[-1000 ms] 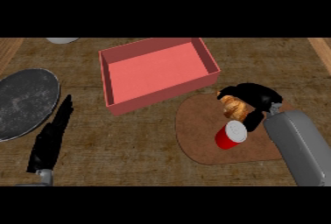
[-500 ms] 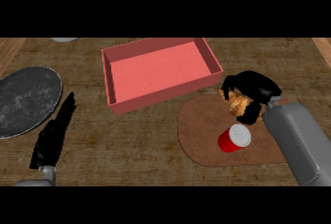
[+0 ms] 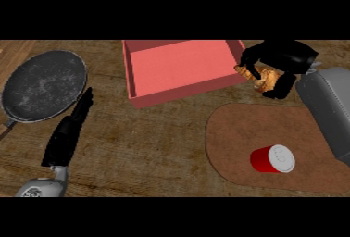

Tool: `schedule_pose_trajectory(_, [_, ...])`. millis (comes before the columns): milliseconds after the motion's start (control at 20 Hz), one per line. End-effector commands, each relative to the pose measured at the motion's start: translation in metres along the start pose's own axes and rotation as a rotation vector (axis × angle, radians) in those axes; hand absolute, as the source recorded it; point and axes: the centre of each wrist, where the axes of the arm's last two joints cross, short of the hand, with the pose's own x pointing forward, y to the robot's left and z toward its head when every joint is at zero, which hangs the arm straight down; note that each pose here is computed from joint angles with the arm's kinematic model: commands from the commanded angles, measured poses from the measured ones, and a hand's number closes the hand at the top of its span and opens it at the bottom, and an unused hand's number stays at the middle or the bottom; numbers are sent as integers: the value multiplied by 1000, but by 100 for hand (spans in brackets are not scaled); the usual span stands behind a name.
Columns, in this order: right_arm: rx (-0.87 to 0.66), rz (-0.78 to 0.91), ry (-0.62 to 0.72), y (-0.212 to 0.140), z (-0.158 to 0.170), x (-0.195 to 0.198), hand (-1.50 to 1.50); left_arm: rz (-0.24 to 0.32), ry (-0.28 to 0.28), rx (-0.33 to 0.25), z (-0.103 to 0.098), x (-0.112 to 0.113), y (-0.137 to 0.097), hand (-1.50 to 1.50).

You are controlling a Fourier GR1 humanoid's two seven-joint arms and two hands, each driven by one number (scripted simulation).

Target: Pick the croissant from the cutting board and place it in the cardboard box

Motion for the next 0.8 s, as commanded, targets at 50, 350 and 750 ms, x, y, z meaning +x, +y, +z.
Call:
schedule_pose_trajectory(50, [-105,62,-93,-32,12,-23,150,11,-2,-26,-1,-1,-12,0])
schedule_pose_trajectory(350, [-203,-57,-215,-58,17,-40,150,2,-24,-27,-8,9,-11,0])
schedule_pose_trajectory(750, [-306,-386,-526,-74,-11,-29,150,-6,1,-20,-9,4,-6,0])
